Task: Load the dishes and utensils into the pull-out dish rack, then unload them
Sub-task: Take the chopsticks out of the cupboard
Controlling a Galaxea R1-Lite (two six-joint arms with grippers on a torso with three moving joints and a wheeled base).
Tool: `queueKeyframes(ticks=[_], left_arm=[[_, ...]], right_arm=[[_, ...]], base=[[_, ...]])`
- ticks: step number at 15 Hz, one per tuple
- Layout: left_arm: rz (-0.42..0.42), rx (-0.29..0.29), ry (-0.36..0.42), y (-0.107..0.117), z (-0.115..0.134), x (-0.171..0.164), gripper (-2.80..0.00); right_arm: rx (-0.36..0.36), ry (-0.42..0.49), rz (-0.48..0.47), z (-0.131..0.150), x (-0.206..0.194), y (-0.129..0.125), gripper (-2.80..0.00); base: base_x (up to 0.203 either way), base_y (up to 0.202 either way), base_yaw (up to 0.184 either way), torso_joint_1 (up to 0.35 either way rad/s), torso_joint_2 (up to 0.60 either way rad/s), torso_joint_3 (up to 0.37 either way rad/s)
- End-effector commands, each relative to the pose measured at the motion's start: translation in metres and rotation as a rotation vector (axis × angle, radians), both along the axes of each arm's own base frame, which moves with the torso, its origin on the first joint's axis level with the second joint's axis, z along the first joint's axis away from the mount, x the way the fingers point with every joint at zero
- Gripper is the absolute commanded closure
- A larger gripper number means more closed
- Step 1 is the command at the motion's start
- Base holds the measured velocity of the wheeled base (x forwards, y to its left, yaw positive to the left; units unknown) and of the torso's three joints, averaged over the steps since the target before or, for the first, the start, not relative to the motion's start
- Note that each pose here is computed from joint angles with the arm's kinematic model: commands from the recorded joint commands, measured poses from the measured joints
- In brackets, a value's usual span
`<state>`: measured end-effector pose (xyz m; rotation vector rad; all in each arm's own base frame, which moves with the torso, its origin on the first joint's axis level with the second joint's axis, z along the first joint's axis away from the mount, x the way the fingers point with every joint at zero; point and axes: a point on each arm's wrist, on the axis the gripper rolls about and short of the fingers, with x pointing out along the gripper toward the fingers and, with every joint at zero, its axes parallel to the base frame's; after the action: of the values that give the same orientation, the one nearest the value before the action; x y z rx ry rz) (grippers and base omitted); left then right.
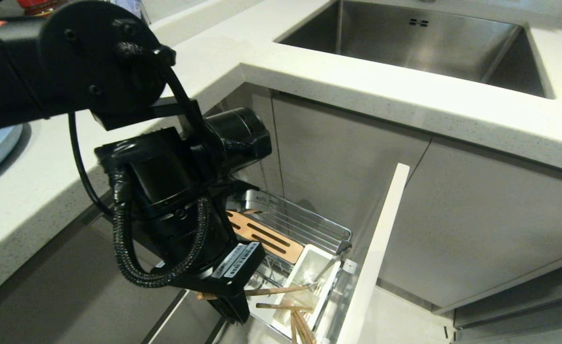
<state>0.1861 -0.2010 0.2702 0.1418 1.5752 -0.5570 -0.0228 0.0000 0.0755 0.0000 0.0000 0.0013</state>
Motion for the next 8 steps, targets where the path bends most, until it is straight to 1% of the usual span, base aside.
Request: queueKeyframes(ticks=[1,8], left_arm=[[0.003,-0.026,-0.058,0.014,0.017,-0.013,0.00],[0.016,-0.069,-0.248,0.048,0.054,-0.050,0.00]], right_arm=[[0.000,0.000,0.000,0.000,0.000,0.000,0.00],[0.000,0.000,0.000,0.000,0.000,0.000,0.00]], base=[[0.000,0.000,0.000,0.000,0.00,0.000],[0.000,0.000,0.000,0.000,0.00,0.000]])
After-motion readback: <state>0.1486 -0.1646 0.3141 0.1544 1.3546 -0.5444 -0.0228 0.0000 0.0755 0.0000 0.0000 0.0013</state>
